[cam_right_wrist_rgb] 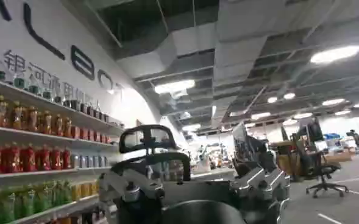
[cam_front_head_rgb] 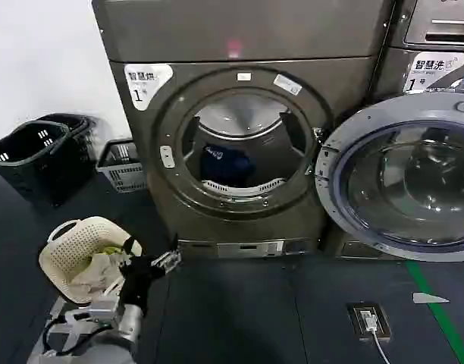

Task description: Grasp the clothes from the dryer.

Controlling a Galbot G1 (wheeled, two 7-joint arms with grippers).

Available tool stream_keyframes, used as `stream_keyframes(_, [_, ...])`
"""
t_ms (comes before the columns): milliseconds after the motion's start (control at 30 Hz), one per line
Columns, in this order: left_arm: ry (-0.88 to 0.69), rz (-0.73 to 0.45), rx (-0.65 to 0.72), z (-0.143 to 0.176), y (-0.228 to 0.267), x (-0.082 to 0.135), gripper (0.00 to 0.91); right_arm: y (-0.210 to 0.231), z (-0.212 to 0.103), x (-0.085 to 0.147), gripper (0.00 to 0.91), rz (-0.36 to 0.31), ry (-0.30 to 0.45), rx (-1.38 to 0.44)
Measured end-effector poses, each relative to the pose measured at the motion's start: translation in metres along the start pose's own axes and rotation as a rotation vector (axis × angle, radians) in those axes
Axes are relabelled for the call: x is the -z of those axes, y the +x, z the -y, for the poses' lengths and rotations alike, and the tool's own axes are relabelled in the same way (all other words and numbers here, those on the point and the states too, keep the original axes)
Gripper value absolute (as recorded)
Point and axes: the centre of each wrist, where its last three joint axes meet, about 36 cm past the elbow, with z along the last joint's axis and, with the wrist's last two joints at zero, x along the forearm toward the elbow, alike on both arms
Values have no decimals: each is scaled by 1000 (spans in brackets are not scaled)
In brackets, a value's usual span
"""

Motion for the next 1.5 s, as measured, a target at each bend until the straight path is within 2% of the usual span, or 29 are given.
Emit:
stream_keyframes(533, [16, 54, -9, -4, 9, 20, 907, 4, 3, 1, 907, 24, -25, 20])
stream_keyframes(1500, [33, 65, -41, -4, 14, 25, 907, 19, 3, 5, 907, 36, -42, 64])
